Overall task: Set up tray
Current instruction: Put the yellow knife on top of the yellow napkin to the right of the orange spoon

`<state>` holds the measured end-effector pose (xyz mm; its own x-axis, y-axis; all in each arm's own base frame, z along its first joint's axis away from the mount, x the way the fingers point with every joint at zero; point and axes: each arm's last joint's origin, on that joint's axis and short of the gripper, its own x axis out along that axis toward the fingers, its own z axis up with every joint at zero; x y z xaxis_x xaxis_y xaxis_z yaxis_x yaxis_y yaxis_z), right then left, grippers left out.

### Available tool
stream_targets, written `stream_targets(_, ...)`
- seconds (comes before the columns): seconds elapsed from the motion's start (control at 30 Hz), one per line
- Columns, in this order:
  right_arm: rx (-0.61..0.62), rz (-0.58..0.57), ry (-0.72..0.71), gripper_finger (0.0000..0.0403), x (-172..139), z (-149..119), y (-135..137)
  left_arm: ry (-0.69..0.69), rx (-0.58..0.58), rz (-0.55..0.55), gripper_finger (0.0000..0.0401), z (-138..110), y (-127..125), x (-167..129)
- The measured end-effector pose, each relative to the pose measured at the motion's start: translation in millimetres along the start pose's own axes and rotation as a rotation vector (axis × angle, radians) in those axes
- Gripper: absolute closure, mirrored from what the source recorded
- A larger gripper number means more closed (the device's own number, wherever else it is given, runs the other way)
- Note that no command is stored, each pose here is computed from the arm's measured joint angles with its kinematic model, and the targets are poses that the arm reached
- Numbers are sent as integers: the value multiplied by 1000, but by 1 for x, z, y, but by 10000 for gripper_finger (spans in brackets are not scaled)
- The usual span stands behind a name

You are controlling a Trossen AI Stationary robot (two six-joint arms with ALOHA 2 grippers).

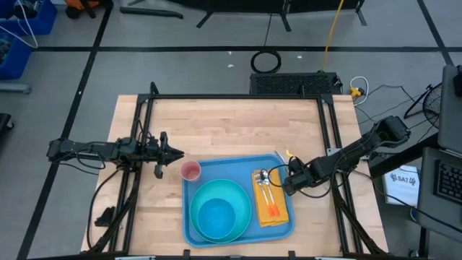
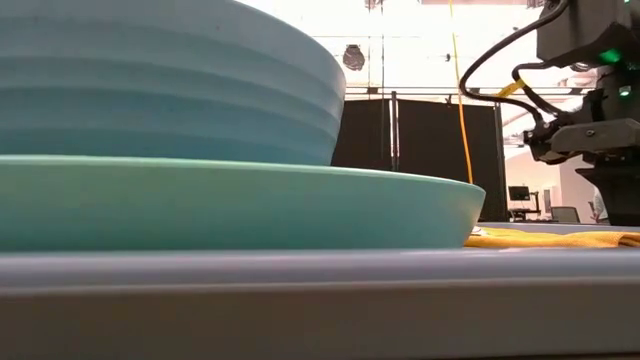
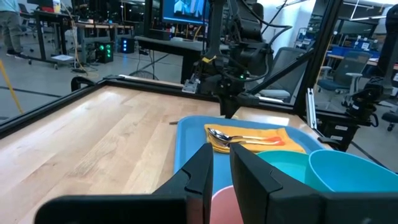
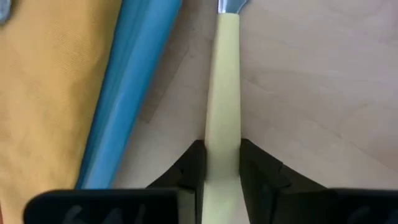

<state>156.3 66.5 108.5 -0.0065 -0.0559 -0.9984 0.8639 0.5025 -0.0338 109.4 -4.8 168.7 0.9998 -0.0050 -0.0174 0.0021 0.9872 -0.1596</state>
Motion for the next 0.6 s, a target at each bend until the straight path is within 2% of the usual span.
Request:
stream_targets(0.27, 72, 40, -199, 343, -12, 1, -6, 1, 0, 0, 343, 0, 0, 0)
stream_targets(0.37, 97, -18, -354, 343, -15, 5, -14, 1, 0, 0, 343, 0, 0, 0)
stream_targets(0.43, 104, -59, -385, 343, -15, 4, -20, 0, 0, 0, 343, 0, 0, 0)
stream_targets(0.6, 113, 58, -449, 343, -21, 5, -12, 8, 0, 1, 343, -1, 0, 0)
